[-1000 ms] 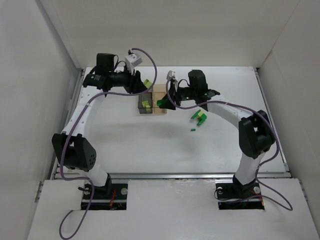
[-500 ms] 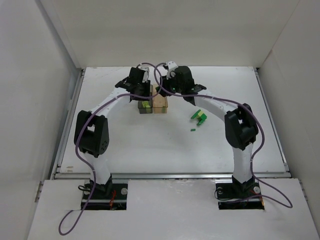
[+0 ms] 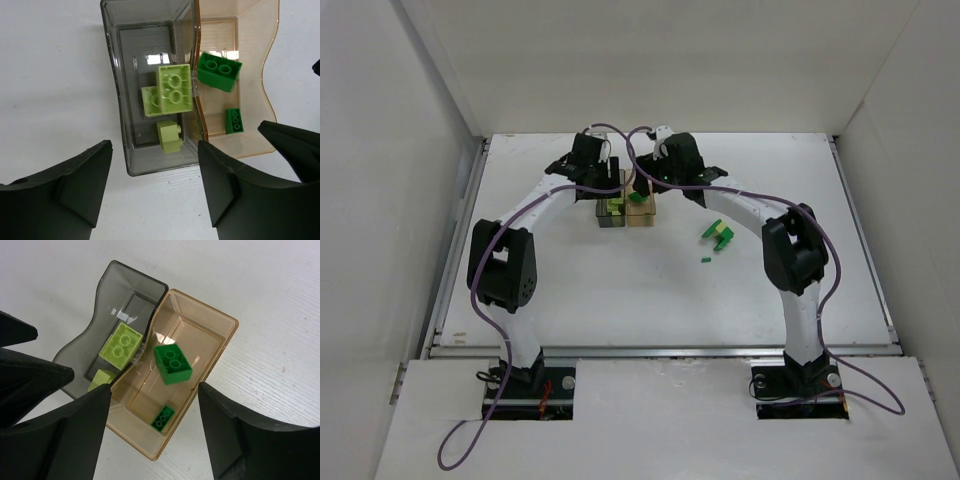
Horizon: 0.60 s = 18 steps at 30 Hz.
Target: Sort the legos into containers by color
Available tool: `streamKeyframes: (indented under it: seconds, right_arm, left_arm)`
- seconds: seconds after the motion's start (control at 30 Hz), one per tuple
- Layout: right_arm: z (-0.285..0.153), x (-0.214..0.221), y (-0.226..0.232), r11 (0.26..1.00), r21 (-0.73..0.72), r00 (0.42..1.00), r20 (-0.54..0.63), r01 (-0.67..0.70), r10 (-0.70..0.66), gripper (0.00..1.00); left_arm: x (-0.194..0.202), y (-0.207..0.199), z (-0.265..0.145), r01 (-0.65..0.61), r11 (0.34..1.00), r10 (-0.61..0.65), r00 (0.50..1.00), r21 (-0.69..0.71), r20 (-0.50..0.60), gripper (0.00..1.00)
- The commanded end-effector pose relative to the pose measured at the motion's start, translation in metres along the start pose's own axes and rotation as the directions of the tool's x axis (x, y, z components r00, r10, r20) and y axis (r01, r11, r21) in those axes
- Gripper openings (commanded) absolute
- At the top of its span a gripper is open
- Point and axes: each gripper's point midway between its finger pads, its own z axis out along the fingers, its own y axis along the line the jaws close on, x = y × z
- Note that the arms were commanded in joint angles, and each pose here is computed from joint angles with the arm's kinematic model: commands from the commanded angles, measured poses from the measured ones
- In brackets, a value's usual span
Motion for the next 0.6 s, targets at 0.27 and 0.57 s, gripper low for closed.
streamKeyframes:
  seconds: [0.27, 0.57]
  right_arm:
    - [-0.060, -0.066, -0.027, 0.995, 0.094, 0.988, 0.156, -0.026, 0.011, 0.86]
    - [-0.214, -0.056, -0.134, 0.682, 0.728, 0.969, 0.109, 0.074, -0.221, 0.99]
  left_arm:
    - [-0.040, -0.006, -0.040, -0.025, 0.999, 0.021, 0.992, 0.025, 0.123, 0.71]
    - [-0.119, 0.040, -0.152, -0.380, 0.861, 0.501, 0.746, -0.338, 0.439, 0.72]
